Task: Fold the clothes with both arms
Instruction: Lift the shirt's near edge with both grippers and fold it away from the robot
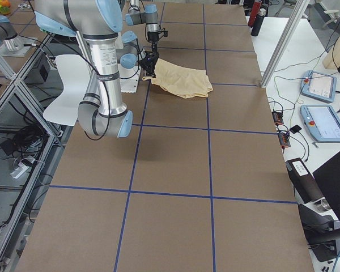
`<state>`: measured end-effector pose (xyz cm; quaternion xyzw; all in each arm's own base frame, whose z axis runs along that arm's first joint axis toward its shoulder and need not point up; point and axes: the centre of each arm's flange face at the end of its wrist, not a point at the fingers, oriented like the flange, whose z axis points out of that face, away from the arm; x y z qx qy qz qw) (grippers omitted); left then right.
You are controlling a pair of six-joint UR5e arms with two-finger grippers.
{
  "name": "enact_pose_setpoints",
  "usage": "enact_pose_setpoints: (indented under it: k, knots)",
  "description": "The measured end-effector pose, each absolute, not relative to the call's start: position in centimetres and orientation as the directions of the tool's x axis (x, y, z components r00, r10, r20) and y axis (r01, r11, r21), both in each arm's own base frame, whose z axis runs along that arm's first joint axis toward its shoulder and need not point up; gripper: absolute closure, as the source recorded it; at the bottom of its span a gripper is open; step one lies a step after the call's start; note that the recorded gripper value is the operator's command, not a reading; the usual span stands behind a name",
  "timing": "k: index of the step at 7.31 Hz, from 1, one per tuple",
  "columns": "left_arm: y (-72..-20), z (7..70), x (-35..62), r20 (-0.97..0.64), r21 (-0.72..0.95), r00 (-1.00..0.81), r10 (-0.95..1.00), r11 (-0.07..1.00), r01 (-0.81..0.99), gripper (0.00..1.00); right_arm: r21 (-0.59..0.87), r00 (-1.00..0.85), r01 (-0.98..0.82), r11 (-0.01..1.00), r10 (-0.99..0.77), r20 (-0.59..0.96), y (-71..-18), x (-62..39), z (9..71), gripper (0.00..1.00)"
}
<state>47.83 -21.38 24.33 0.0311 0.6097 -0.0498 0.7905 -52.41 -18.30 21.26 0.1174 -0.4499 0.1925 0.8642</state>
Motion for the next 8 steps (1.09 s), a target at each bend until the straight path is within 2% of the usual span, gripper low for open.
enact_pose_setpoints:
  k: [3,8]
  knots:
    - [-20.5,22.6,47.1,-0.957,-0.014,0.288,-0.043,0.995,0.102,1.00,0.039,0.519,-0.454,0.890,0.229,0.823,-19.5,-51.6,21.1,1.00]
    - [-28.4,20.2,47.5,-0.932,0.049,0.360,-0.034,0.974,0.221,1.00,0.094,0.540,-0.509,0.856,0.232,0.809,-27.6,-51.5,19.9,1.00]
